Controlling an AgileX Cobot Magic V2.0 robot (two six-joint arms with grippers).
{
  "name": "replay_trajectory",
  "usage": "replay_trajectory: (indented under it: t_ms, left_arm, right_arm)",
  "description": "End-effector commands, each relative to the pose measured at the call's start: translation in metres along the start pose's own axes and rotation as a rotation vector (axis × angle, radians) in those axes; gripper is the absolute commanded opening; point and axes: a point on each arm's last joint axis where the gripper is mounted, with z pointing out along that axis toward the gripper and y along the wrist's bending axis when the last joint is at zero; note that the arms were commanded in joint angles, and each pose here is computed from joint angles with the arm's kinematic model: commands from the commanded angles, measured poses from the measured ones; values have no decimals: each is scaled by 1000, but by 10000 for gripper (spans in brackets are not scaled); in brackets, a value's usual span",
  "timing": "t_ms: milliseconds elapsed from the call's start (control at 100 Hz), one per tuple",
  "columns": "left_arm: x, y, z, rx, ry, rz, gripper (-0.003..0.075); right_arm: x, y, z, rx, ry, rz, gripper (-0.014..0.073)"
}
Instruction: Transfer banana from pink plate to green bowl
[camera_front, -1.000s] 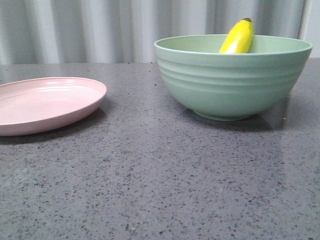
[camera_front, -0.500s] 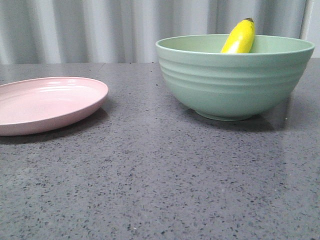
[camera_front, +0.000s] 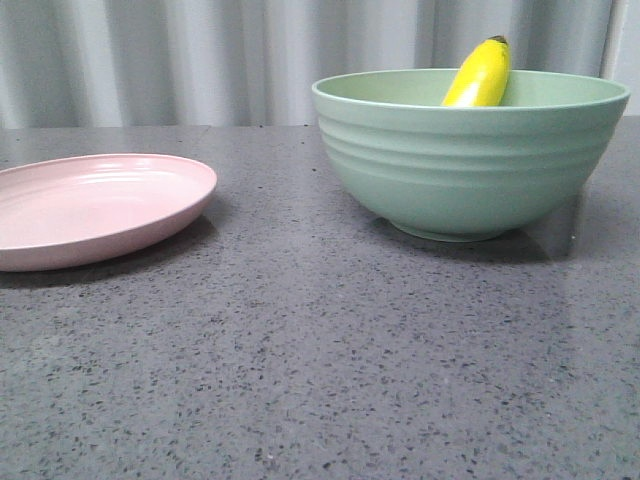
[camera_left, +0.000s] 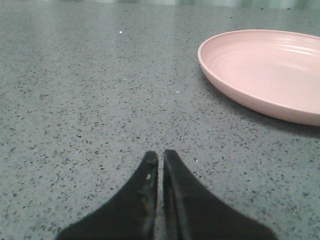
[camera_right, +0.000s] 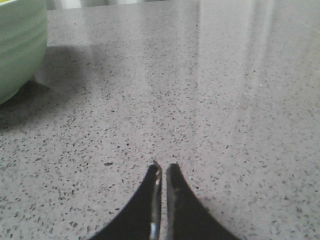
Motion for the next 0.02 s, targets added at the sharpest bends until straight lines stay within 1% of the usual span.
replay_trajectory:
  t_ms: [0,10]
  left_arm:
    - [4,0,0,4,-38,-13,-19]
    - [4,0,0,4,-38,-13,-19]
  right_arm:
    - [5,-1,1,9,-17,-24,-72]
    - [5,-1,1,9,-17,-24,-72]
